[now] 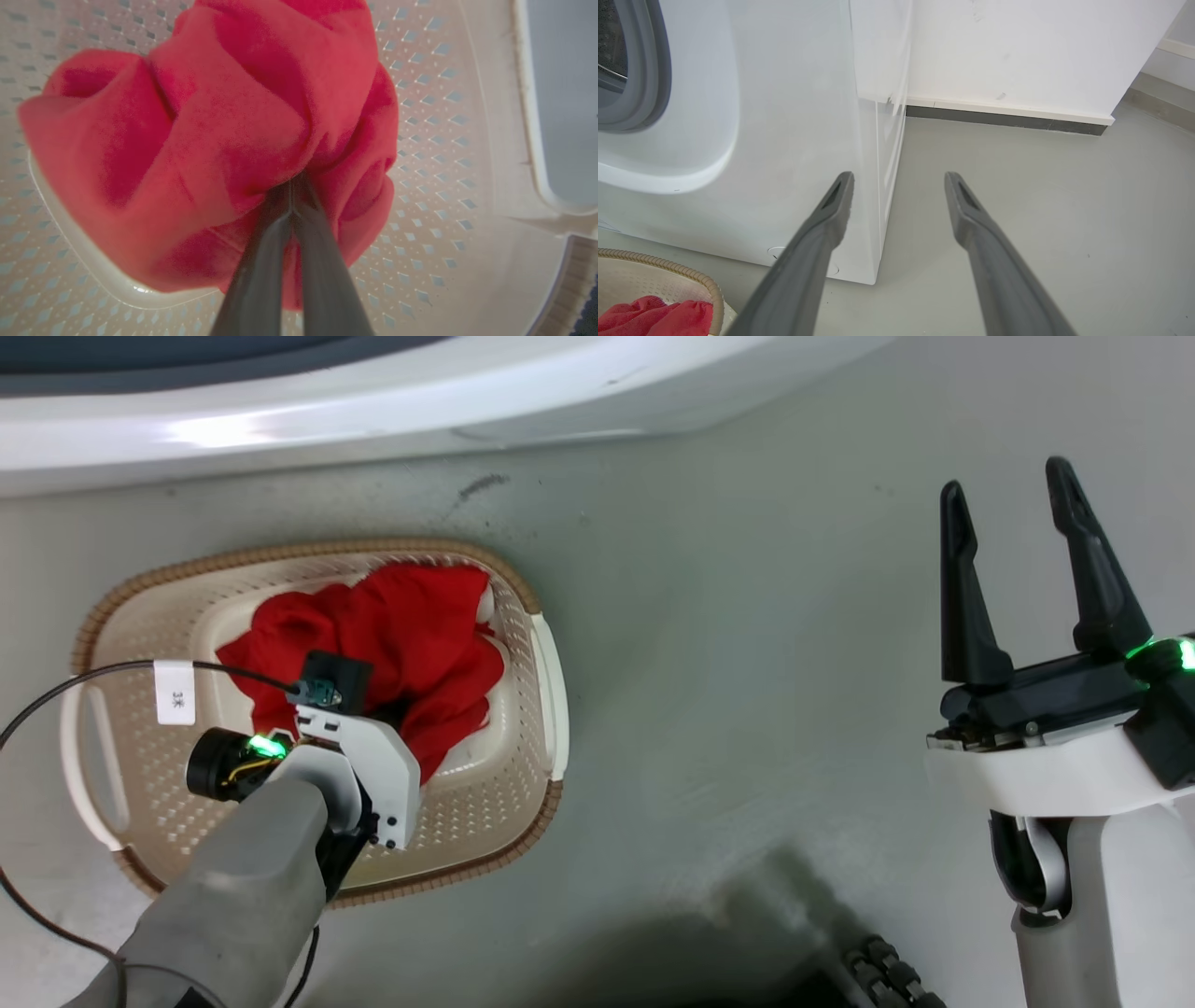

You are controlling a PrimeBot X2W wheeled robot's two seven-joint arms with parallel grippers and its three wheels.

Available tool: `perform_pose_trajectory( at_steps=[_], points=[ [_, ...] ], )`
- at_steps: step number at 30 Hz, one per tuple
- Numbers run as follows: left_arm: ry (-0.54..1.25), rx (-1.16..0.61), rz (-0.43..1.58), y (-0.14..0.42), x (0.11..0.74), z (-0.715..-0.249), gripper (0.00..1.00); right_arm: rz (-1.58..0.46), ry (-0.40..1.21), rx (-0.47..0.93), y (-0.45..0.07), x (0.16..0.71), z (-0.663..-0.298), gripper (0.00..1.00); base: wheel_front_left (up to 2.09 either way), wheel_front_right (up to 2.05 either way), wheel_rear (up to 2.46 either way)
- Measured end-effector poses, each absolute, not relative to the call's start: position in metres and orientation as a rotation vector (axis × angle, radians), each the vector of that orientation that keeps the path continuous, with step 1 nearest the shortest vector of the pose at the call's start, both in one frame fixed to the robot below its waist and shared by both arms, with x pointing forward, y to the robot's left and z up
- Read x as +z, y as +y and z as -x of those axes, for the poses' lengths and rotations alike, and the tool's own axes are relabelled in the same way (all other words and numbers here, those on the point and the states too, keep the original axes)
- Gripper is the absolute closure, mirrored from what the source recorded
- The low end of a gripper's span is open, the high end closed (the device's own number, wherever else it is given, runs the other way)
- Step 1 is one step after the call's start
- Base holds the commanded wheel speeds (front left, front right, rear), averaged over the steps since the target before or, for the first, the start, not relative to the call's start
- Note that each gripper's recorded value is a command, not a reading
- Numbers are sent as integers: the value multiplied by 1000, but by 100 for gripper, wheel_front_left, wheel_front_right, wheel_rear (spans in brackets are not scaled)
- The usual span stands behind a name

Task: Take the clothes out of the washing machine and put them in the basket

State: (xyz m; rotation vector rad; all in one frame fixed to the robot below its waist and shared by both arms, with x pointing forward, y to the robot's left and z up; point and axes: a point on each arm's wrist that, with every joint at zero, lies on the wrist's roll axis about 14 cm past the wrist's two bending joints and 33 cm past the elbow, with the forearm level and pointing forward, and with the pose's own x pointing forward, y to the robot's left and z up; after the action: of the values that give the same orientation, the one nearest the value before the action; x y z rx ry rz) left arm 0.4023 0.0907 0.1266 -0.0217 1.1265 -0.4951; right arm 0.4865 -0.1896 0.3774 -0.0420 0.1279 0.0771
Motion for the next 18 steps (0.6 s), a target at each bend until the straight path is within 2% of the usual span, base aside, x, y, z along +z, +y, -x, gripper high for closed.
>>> perform_pose_trajectory(
  at_steps=[6, 7, 8, 18],
  points=[
    [1196, -490, 13, 89, 102, -394, 100, 45, 153, 66, -195, 363, -490, 0, 0, 0, 0],
    [1189, -486, 18, 88, 101, -395, 55, 43, 156, 64, -196, 361, -489, 0, 0, 0, 0],
    [1179, -483, 14, 88, 101, -397, 0, 42, 157, 62, -196, 361, -489, 0, 0, 0, 0],
    [1002, -427, 25, 86, 144, -433, 0, 34, 119, 66, -192, 383, -487, 0, 0, 0, 0]
  ],
)
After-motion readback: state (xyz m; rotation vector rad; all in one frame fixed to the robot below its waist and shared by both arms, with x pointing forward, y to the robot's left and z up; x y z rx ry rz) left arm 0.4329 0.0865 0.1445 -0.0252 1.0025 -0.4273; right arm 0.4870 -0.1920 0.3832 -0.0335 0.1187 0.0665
